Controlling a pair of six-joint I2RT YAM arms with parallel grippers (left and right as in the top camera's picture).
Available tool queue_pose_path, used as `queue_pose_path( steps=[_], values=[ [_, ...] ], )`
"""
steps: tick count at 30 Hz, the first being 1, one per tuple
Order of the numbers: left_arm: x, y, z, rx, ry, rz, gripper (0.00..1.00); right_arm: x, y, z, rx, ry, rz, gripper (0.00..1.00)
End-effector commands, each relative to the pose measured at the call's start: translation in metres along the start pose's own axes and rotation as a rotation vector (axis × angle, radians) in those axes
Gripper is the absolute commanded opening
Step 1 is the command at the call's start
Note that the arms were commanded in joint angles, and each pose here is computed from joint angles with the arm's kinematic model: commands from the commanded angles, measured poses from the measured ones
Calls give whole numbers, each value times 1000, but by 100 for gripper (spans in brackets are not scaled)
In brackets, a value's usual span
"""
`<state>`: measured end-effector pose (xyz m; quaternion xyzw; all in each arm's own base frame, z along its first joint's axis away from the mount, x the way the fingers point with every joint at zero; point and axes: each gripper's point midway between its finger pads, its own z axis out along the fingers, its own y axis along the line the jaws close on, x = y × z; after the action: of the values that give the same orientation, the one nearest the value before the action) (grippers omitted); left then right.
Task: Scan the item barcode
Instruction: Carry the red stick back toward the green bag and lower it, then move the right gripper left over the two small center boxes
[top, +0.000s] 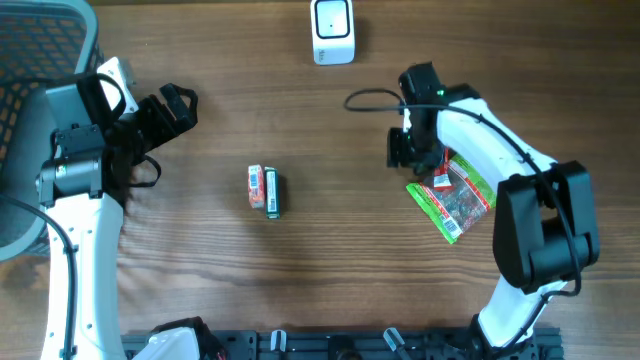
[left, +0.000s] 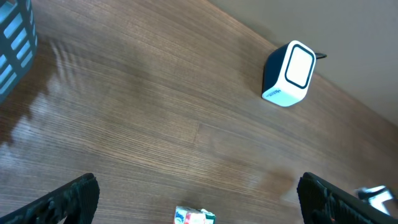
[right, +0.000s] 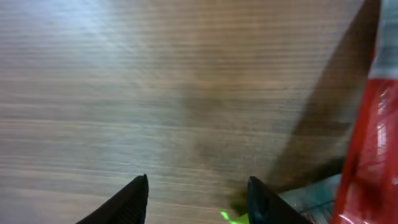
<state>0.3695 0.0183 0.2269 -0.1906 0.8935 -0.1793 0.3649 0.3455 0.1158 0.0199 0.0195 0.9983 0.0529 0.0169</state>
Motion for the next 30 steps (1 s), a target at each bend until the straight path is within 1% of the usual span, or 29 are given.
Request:
queue_pose_path(
  steps=[1,4,6,7,9,10,12,15,17,20,22,28,30],
  values=[
    [-6,0,-2,-3,-16,18,100,18,-29,15,138,38,30,51],
    [-6,0,-2,-3,-16,18,100,23,-60,3,322,44,20,52],
    [-6,0,-2,-3,-16,19,100,26,-65,-8,356,72,12,55],
    [-6,0,-2,-3,-16,19,100,25,-61,-10,342,79,3,56],
    [-6,0,-2,-3,-16,19,100,23,-42,-15,239,102,-67,56],
    [-6,0,-2,-3,-16,18,100,23,-26,-16,152,115,-90,56],
    [-6,0,-2,-3,-16,19,100,27,12,-18,-52,142,-98,55],
    [-6,0,-2,-3,-16,19,100,32,84,-27,-367,133,-236,53],
    [-6,0,-2,-3,-16,19,100,35,123,-29,-442,100,-294,52],
    [-6,0,-2,-3,-16,18,100,46,166,-25,-435,55,-341,54],
    [-6,0,-2,-3,-16,18,100,52,189,-19,-384,3,-356,54],
    [-6,0,-2,-4,-15,19,100,64,221,-10,-126,-240,-395,57],
    [-6,0,-2,-3,-16,18,100,67,227,-10,-94,-286,-389,57]
  ],
)
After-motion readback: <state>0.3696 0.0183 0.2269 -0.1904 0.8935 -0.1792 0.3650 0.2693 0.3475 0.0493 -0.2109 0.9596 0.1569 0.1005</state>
